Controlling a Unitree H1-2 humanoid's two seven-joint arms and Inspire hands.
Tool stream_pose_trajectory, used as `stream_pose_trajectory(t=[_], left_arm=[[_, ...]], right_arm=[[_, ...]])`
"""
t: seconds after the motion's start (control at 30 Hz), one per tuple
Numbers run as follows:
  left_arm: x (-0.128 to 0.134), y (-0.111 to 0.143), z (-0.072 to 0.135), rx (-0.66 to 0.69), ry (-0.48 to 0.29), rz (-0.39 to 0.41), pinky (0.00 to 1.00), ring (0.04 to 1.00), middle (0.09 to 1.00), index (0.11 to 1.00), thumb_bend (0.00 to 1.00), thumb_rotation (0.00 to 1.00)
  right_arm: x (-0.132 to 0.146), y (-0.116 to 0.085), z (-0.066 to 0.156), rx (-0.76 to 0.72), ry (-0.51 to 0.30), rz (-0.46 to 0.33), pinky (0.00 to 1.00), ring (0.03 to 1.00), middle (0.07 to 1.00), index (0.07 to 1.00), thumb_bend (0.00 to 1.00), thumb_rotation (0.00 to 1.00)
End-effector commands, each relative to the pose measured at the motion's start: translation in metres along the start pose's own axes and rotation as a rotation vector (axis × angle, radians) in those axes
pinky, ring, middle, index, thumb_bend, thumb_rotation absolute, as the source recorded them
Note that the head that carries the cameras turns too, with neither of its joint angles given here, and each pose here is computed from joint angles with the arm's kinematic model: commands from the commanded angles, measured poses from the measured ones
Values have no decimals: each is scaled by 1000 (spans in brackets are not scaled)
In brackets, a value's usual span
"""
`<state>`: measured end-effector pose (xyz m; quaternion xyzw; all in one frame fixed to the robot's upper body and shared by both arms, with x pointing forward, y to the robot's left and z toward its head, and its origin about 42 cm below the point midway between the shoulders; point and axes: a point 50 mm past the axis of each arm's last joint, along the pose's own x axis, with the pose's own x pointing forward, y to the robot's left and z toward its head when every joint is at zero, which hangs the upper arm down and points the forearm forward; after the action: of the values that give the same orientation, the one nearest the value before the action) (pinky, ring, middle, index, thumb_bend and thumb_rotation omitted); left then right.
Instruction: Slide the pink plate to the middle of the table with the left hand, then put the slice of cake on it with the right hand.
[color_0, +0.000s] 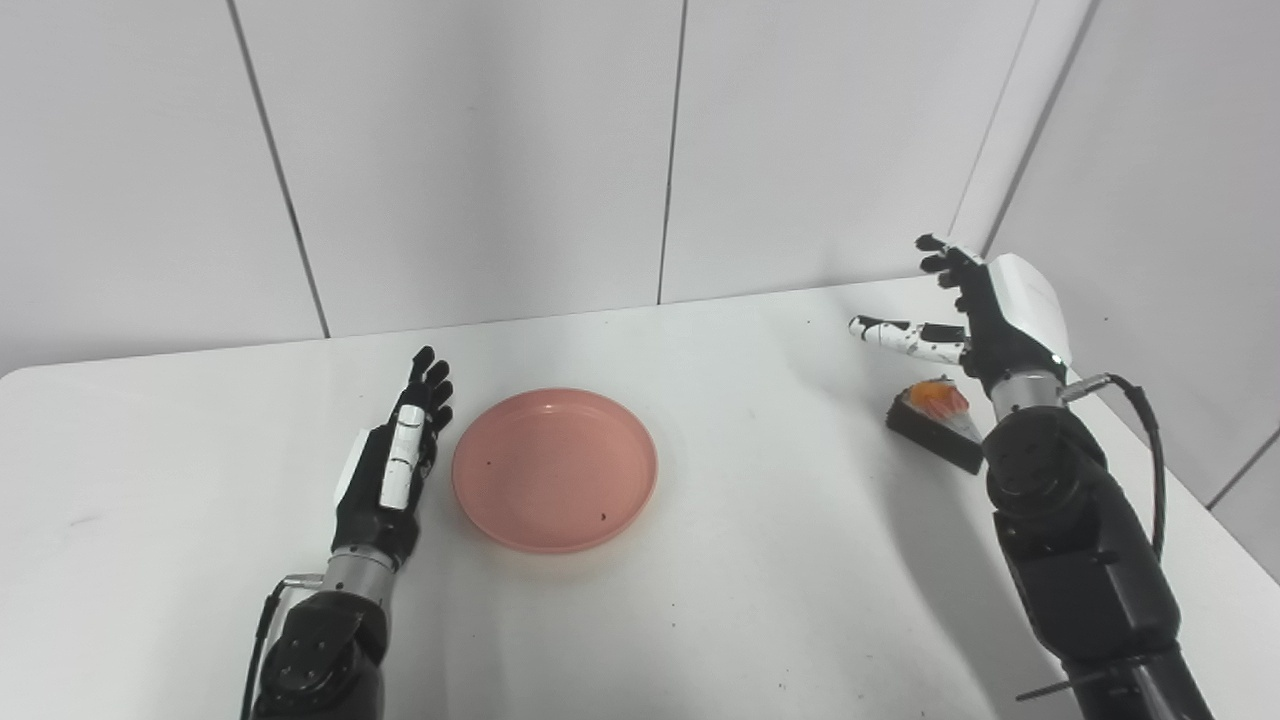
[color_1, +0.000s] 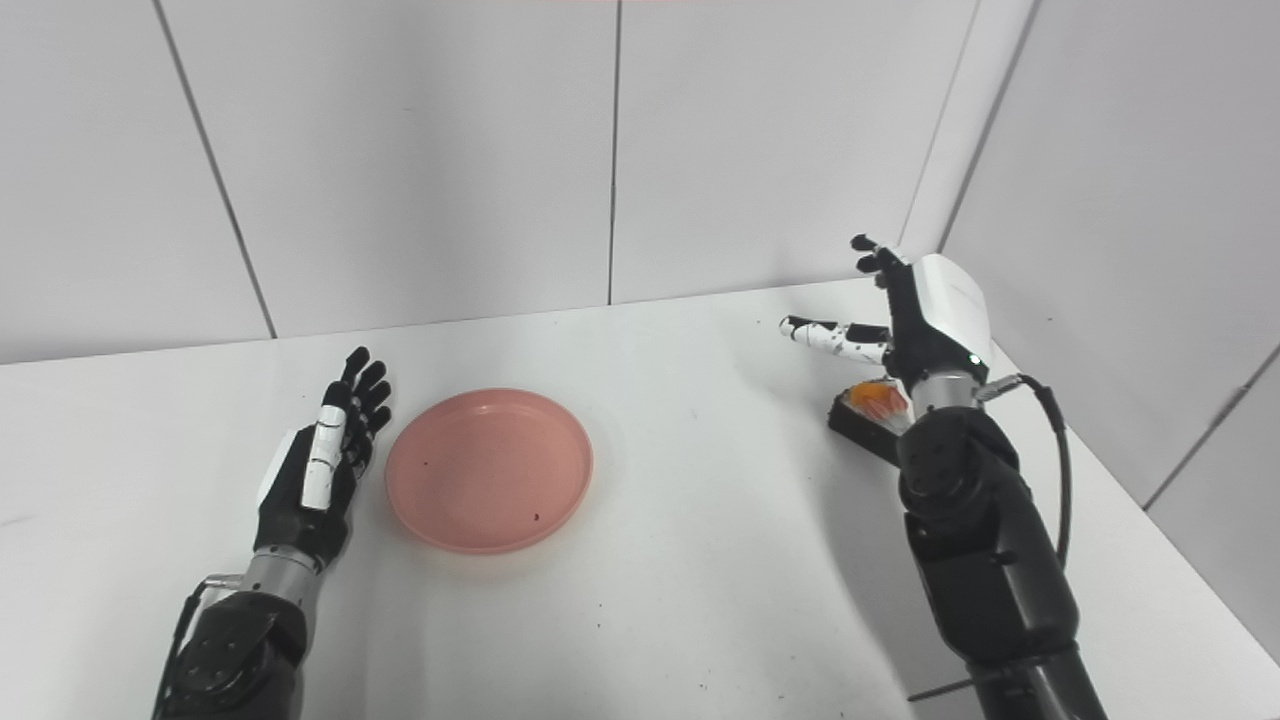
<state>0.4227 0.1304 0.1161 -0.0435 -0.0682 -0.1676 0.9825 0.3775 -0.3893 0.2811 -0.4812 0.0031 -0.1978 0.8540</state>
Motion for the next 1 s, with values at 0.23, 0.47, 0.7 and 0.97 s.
stream_pose_trajectory(t=[0.23,0.47,0.7,0.97], left_arm=[[-41,19,-45,-8,120,28,1000,1000,1000,1000,621,1000],[-43,18,-44,9,109,30,1000,1000,1000,1000,609,1000],[-43,17,-46,12,115,25,1000,1000,1000,1000,630,1000],[-44,16,-46,11,109,23,1000,1000,1000,1000,627,1000]], right_arm=[[12,-23,1,-119,54,15,682,764,797,828,839,386],[16,-23,-9,-175,138,50,577,692,746,842,878,410],[20,-20,-22,-185,201,88,482,627,688,869,901,385],[28,-10,-32,-202,226,151,471,589,664,881,963,457]])
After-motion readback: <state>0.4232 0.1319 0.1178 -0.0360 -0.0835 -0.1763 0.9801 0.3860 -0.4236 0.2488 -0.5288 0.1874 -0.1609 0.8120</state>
